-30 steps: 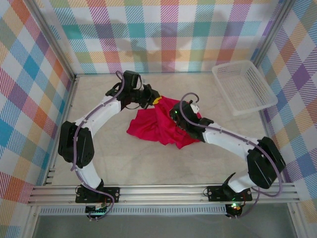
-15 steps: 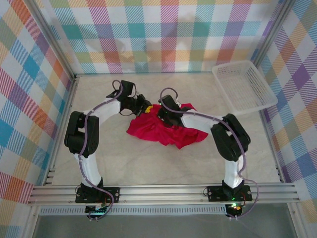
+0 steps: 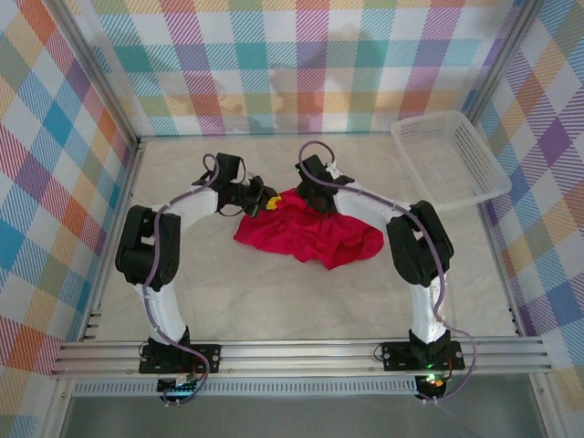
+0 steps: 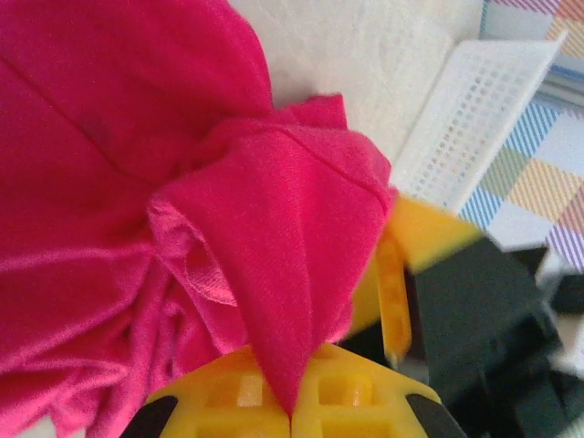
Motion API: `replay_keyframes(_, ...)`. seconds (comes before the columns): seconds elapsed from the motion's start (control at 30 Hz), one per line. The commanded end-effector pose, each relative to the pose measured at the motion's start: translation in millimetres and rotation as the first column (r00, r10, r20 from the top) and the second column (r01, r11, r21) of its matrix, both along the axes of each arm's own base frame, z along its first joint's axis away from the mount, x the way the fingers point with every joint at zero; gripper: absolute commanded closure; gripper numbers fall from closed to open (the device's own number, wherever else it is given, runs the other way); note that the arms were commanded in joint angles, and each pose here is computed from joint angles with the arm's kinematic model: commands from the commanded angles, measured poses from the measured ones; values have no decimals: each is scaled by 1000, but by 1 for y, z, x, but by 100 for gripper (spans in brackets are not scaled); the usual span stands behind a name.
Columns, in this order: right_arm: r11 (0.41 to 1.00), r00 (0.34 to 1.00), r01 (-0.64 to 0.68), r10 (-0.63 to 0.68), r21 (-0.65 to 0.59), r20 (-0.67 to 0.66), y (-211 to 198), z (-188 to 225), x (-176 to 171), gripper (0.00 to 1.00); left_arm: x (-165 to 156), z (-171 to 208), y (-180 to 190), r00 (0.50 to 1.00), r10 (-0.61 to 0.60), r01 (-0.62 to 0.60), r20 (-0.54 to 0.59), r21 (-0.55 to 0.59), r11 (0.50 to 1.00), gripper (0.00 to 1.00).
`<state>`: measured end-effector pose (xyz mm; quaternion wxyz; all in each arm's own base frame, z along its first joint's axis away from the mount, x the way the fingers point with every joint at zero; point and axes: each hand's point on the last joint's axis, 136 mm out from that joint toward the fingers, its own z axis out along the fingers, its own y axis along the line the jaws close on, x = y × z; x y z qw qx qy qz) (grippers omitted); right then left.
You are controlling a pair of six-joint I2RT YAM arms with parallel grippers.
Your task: Fold the inside-out t-shirt
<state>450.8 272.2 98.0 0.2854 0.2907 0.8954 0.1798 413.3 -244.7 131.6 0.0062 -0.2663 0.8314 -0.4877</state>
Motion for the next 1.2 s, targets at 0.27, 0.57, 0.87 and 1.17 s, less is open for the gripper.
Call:
replay_keyframes(0.27, 989, 978, -147, 148, 20, -145, -3, -14, -8, 100, -40, 112, -16, 985, -102, 127, 141, -174, 977, 100)
replay_keyframes(0.57, 917, 886, -383, 398, 109, -239, -23, 29, -94, 100, -87, 156, -19, 953, -259, 281, 158, -140, 949, 100)
replay_keyframes(0.87, 934, 887, -357, 342, 9, -311, -70, 16, -99, 100, -87, 66, -50, 962, -273, 274, 17, -54, 960, 100)
replay_keyframes(1.17, 940, 926, -324, 292, -103, -240, -77, 46, -85, 64, -22, -1, -58, 974, -223, 225, -34, 94, 970, 94)
